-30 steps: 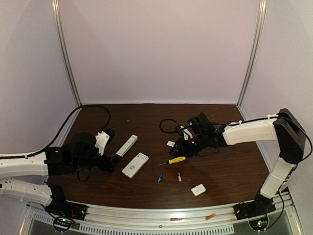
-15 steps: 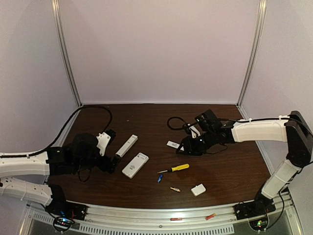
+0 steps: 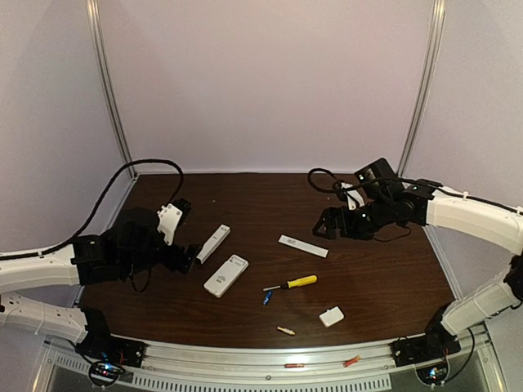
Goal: Unload the batteries from the remote control
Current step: Reset both arms
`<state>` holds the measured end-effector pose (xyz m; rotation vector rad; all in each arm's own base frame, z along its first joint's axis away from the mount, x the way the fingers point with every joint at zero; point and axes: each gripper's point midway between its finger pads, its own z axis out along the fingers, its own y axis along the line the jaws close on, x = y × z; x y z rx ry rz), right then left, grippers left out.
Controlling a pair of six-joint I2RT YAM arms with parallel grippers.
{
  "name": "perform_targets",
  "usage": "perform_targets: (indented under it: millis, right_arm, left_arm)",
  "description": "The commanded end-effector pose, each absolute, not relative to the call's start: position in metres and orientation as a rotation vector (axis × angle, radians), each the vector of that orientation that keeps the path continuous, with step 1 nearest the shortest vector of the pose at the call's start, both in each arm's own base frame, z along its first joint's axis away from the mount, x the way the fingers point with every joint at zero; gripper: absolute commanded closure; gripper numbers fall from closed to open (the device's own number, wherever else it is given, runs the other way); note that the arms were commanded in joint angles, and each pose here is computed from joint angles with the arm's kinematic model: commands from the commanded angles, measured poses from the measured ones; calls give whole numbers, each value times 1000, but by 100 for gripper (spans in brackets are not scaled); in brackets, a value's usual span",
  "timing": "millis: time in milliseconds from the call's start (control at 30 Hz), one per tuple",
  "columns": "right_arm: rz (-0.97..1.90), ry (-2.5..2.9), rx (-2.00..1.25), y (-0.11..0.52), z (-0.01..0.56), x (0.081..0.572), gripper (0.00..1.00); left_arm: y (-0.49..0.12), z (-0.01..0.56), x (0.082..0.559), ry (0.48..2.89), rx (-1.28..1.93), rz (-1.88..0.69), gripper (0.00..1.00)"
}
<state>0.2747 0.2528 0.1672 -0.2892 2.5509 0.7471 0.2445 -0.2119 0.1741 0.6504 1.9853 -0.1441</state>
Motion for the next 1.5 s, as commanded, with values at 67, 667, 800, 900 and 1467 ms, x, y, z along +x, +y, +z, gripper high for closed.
perform_targets:
  millis: [67, 667, 800, 900, 1467]
  right_arm:
    - [615, 2494, -241, 224, 203, 274, 0]
    - [408, 2333, 8, 154, 263, 260, 0]
    - [385, 2271, 58, 141, 273, 258, 0]
    - [374, 2237, 83, 134, 277, 257, 0]
    - [351, 2167, 141, 125, 291, 263, 0]
  left_arm:
    - [-193, 213, 256, 1906, 590, -61, 3]
    - [-129, 245, 261, 1880, 491, 68, 2]
    - [-121, 248, 258, 1870, 466, 69, 3]
    - [-118, 248, 256, 1867, 457, 70, 3]
    - [-123, 240, 260, 1866, 443, 40, 3]
